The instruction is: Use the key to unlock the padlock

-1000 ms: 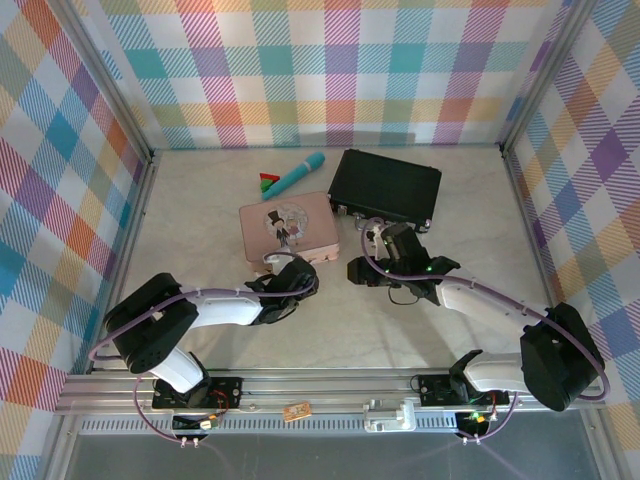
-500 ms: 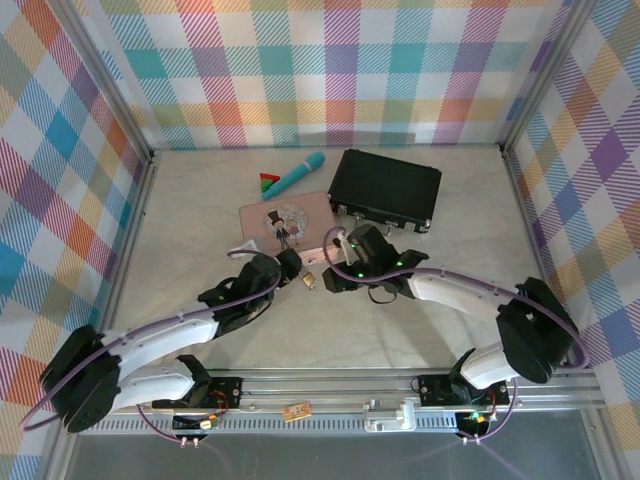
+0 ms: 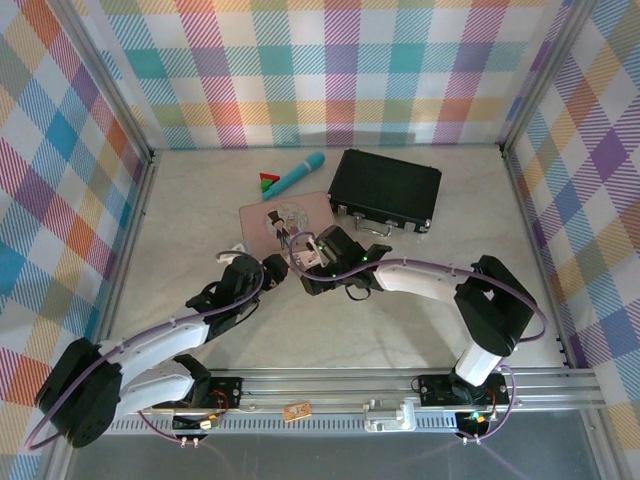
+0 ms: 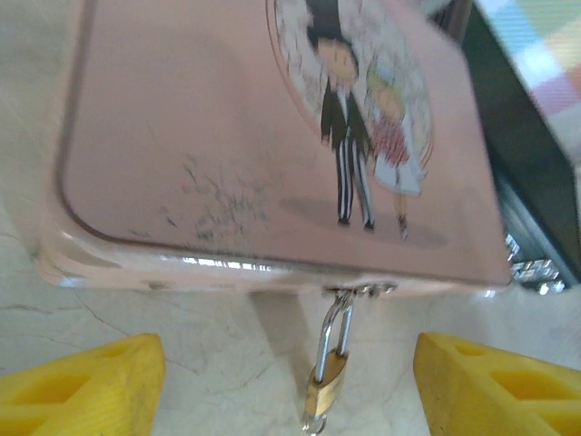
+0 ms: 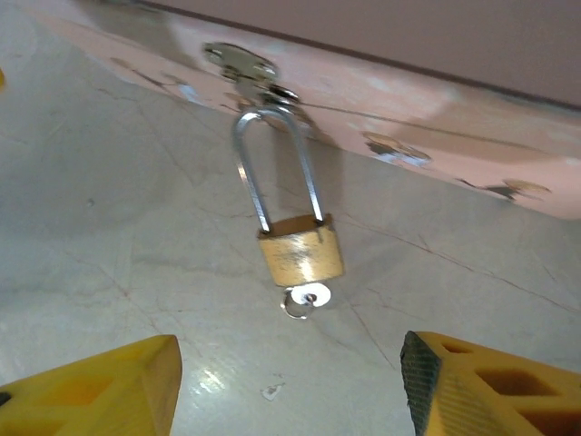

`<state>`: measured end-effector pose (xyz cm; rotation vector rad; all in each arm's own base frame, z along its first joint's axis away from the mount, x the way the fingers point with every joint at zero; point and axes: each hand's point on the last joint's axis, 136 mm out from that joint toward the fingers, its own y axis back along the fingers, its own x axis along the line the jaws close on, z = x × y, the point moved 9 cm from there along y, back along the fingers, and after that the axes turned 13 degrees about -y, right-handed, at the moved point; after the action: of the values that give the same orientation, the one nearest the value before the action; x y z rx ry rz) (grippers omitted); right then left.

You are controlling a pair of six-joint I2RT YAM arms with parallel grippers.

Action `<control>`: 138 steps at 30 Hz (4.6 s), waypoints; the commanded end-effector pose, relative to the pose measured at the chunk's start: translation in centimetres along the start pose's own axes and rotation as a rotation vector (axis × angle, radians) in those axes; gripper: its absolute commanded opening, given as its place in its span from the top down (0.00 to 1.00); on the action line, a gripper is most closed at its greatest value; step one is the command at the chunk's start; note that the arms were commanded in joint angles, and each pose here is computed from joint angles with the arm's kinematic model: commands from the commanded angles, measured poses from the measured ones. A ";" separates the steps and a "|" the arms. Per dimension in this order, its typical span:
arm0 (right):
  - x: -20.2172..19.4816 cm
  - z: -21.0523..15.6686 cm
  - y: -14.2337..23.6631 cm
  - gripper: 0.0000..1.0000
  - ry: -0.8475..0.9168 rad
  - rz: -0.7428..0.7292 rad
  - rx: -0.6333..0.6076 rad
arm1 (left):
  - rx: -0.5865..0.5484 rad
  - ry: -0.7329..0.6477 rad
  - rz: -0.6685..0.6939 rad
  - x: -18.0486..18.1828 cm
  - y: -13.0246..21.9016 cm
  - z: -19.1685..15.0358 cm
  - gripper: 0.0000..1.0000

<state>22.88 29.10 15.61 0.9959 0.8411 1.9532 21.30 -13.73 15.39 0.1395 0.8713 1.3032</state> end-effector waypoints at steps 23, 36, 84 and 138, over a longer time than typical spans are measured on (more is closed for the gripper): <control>-7.8 -2.8 7.6 0.31 -0.374 -0.056 -0.247 | 0.229 -0.202 0.237 -4.8 -9.0 -5.6 0.48; -8.1 -3.7 6.5 0.33 -0.406 0.010 -0.203 | 0.203 -0.187 0.235 -4.4 -9.3 -6.0 0.91; -5.3 2.3 2.6 0.44 -0.601 0.591 -0.082 | -0.126 0.321 -0.012 -4.3 -1.4 -0.1 1.00; 0.3 0.1 0.4 1.00 -0.919 1.071 -0.050 | -0.142 0.359 -0.234 -4.9 -3.0 -0.9 1.00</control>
<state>22.56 28.55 12.05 2.2094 -0.2059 1.8196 22.73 -18.51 14.70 -0.2153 1.0953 1.2852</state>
